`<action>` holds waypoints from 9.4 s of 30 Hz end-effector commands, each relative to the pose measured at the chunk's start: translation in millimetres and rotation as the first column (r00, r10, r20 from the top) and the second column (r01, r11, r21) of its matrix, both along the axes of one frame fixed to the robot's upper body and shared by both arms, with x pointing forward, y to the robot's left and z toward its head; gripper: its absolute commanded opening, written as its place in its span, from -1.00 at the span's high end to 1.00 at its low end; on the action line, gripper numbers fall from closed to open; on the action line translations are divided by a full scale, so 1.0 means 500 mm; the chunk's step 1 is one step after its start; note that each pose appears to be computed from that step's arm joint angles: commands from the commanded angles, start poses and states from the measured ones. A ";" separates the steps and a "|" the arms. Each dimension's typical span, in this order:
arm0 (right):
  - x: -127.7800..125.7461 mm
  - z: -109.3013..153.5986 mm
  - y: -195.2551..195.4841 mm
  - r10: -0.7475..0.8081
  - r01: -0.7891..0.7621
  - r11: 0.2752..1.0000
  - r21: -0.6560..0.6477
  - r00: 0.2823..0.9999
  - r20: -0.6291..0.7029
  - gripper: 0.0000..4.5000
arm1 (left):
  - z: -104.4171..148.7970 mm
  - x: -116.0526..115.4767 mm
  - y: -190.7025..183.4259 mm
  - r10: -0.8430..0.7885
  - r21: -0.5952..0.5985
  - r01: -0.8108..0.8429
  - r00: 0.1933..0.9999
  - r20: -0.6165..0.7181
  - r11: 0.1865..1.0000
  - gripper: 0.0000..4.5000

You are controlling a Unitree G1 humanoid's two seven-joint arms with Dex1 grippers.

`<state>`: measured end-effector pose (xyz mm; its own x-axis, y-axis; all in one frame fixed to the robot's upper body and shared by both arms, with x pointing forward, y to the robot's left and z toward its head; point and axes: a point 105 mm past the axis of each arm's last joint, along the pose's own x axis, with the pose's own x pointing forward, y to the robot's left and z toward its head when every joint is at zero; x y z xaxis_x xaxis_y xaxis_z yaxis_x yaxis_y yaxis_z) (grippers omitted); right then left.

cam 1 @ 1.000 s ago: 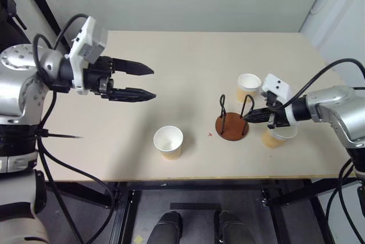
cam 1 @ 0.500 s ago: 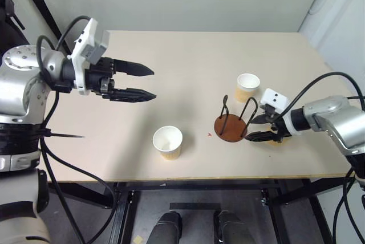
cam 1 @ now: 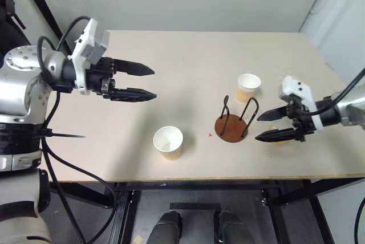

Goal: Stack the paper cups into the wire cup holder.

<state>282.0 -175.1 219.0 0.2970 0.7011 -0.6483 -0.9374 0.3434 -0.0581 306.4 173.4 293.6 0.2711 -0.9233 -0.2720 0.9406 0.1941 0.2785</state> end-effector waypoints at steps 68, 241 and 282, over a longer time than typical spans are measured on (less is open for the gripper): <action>0.098 0.224 0.036 0.519 -0.198 0.803 -0.563 0.697 0.495 0.99 | 0.066 0.002 -0.008 -0.019 -0.007 0.020 0.994 0.111 1.000 -0.65; 0.082 0.149 0.101 0.528 -0.271 0.811 -0.518 0.721 0.449 -0.16 | 0.082 -0.038 -0.036 -0.143 0.065 0.134 0.977 0.158 0.989 -0.65; -0.061 0.180 0.199 0.462 -0.446 0.882 -0.149 0.762 0.453 -0.16 | -0.145 -0.073 -0.014 -0.458 0.673 0.311 0.888 0.045 0.671 -0.65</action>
<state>255.2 -76.2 303.2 0.2076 0.8071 -0.5528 -0.8591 -0.1198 -0.4976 273.1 168.6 213.1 0.0530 -0.5960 -0.8013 0.8273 -0.4232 0.3694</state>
